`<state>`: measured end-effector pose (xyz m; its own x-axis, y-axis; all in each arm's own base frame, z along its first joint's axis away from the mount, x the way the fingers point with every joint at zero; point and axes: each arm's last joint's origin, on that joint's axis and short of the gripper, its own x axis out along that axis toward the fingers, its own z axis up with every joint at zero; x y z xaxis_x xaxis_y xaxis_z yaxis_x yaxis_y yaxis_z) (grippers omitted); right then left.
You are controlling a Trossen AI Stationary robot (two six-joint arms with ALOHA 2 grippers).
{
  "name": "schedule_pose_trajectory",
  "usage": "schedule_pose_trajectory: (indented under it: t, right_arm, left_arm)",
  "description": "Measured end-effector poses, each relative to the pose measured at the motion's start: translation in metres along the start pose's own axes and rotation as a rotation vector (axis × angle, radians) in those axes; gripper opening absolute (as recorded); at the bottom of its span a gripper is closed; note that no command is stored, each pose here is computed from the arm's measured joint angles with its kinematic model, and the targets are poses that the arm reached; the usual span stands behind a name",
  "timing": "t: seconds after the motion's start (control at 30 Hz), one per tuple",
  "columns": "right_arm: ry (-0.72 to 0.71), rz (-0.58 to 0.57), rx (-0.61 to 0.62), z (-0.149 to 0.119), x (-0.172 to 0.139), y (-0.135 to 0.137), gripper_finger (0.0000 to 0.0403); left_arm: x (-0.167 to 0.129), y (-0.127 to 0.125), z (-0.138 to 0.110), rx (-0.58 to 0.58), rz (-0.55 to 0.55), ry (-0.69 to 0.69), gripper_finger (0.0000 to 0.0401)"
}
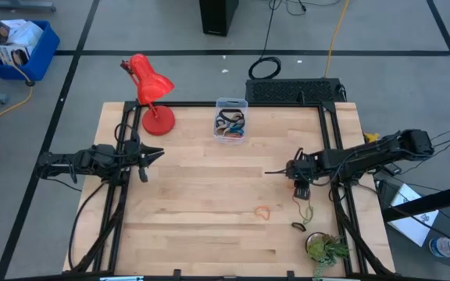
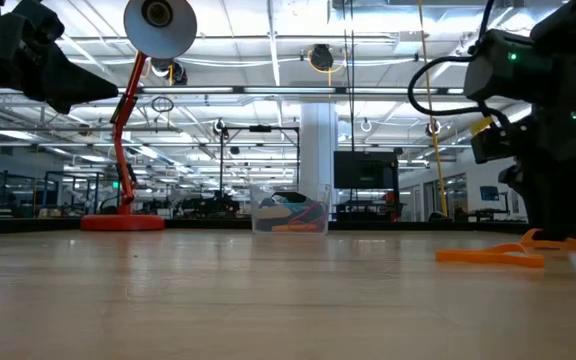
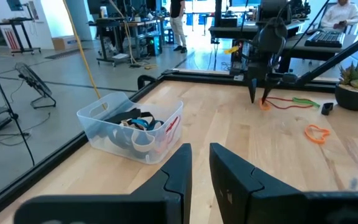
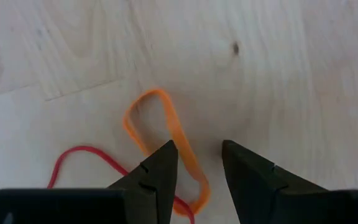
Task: Pick and place rubber bands into bin
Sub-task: Put the orange rubber band into the transparent bin
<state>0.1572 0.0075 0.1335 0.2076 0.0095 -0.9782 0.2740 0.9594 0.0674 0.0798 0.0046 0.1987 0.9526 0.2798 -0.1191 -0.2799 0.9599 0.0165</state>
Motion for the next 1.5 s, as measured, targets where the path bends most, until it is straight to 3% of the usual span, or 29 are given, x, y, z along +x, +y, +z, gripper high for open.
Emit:
schedule_pose_trajectory:
  t: [0.43,0.9,1.1,1.5]
  right_arm:
    - [-0.006,0.002,-0.003,0.0,0.001,0.0,0.0008]
    - [-0.041,0.019,0.071,0.002,-0.002,0.001,0.0002]
    - [-0.309,0.108,0.078,0.024,-0.019,0.008,0.0001]
    - [-1.1,0.162,0.039,0.059,-0.088,0.014,0.0001]
  left_arm:
    - [0.0,0.0,0.0,-0.002,0.0,0.0,0.0063]
    - [0.0,0.0,0.0,-0.003,0.0,0.0,0.0063]
    - [0.0,0.0,0.0,-0.003,0.0,0.0,0.0063]
    - [0.0,0.0,0.0,-0.003,0.0,-0.001,0.0063]
